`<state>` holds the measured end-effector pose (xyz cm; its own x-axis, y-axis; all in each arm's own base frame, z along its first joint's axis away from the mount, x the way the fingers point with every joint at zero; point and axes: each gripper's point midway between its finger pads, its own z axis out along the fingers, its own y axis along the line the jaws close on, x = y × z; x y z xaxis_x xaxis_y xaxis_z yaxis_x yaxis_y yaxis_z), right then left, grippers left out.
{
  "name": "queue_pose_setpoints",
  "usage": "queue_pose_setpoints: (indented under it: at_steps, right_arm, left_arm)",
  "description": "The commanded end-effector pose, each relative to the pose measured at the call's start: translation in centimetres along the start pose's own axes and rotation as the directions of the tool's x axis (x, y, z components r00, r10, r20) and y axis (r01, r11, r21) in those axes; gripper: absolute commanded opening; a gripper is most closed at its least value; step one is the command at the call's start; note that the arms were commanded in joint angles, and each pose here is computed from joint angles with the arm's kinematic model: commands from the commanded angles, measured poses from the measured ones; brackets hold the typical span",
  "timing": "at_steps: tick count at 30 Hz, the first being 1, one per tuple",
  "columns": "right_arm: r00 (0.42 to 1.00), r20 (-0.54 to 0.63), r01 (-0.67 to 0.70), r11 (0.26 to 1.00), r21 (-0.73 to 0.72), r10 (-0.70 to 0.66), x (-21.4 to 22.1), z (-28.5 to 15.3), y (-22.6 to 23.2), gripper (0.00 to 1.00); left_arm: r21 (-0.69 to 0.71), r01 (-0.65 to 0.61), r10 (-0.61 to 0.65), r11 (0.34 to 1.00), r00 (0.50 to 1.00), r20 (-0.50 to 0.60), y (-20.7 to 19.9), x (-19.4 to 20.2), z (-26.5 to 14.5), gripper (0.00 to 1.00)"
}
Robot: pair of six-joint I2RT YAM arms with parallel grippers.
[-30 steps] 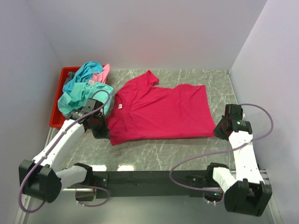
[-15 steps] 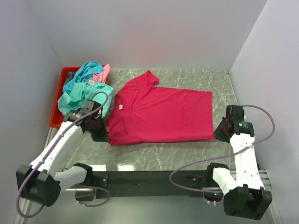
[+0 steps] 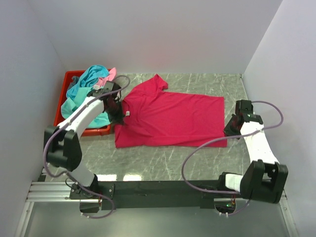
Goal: Fold and stack the t-shirts
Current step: Fold the tshirt
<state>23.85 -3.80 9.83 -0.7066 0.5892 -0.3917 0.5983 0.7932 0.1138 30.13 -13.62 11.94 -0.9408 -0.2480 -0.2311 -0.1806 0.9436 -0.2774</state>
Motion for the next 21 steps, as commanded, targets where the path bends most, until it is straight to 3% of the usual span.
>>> queue_pose_setpoints:
  at_steps: [1, 10, 21]
  right_arm:
    - [0.992, 0.127, 0.015, 0.999, -0.045, -0.009, -4.5, 0.3, 2.0, 0.00]
    - [0.994, 0.100, 0.037, 0.999, -0.038, -0.033, -7.6, 3.5, 4.0, 0.00]
    - [0.995, 0.083, 0.062, 0.998, -0.012, -0.061, -9.5, 5.9, 4.8, 0.00]
  left_arm:
    - [0.036, -0.110, 0.103, 0.993, 0.985, 0.140, -2.3, -5.6, 0.0, 0.00]
    - [0.059, -0.252, 0.238, 0.966, 0.953, 0.188, -5.7, -11.9, 2.0, 0.00]
    - [0.014, -0.322, 0.316, 0.947, 0.936, 0.155, -5.4, -13.8, 5.2, 0.00]
